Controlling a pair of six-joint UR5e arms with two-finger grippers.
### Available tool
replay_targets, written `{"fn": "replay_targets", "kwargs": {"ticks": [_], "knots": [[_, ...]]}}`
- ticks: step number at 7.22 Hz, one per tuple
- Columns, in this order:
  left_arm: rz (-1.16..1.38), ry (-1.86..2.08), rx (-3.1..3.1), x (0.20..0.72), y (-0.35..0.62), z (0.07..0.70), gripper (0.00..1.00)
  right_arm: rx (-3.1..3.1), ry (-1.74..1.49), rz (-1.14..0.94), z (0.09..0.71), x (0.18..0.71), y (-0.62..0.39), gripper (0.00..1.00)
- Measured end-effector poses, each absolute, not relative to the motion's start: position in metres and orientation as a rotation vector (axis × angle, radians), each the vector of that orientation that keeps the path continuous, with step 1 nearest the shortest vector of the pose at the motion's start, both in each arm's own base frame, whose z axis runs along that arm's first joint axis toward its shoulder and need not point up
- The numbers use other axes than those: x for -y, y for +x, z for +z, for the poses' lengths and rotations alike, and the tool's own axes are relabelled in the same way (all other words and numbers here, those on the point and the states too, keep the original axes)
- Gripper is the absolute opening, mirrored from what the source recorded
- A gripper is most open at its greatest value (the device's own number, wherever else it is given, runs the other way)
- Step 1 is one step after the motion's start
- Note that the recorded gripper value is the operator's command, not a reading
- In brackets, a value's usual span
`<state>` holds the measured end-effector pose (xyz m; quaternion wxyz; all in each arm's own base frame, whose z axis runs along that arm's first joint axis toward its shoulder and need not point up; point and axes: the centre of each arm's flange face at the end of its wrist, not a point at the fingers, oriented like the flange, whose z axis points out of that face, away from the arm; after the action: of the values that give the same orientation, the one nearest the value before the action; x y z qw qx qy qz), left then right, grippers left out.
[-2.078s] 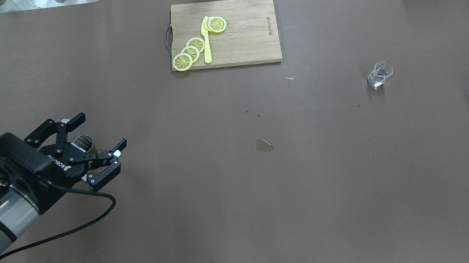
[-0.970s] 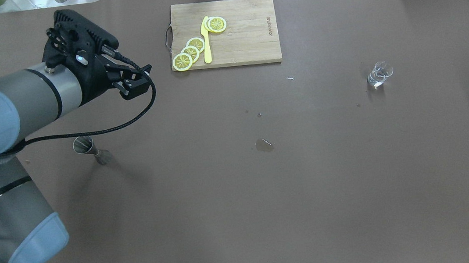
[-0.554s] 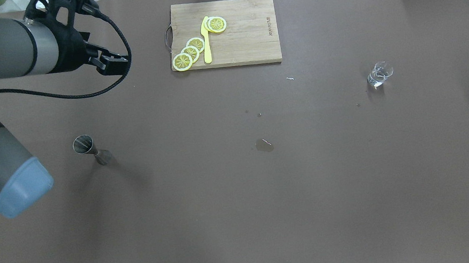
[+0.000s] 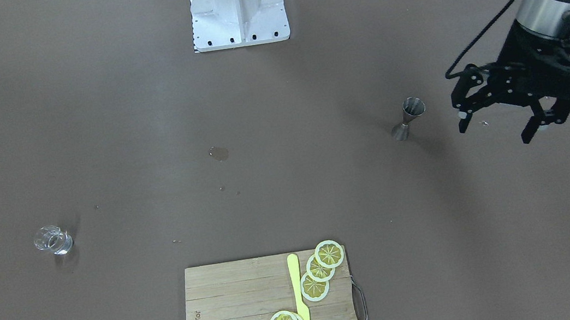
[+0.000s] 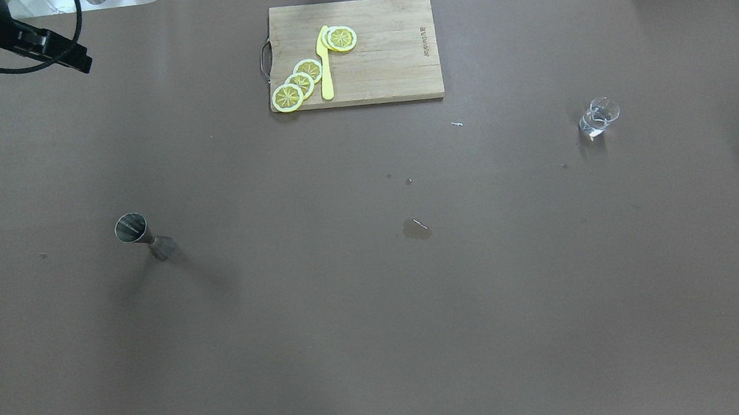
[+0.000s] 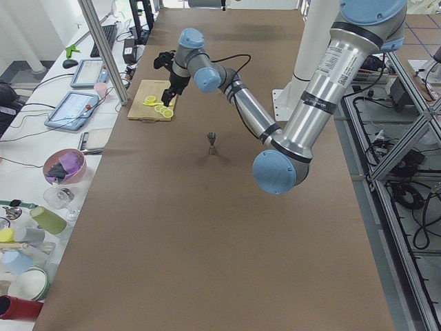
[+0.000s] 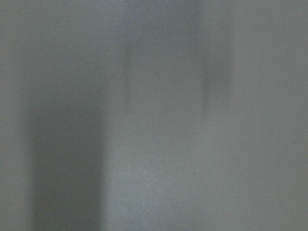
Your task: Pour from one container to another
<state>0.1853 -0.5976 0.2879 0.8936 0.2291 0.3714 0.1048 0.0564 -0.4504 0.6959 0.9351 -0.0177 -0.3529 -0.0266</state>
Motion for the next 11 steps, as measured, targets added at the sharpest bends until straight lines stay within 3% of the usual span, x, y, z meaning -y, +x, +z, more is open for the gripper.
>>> {"fn": "replay_targets", "kwargs": {"ticks": [3,8,11], "knots": [[0.252,0.352,-0.763,0.607,0.094,0.406,0.99,0.741,-0.039,-0.053,0.696,0.451,0.055,1.0],[0.182,0.161,-0.838,0.495,-0.013,0.585,0.98,0.766,-0.044,-0.049,0.696,0.452,0.052,1.0],[0.144,0.116,-0.82,0.42,-0.057,0.643,0.99,0.768,-0.052,-0.053,0.699,0.451,0.05,1.0]]}}
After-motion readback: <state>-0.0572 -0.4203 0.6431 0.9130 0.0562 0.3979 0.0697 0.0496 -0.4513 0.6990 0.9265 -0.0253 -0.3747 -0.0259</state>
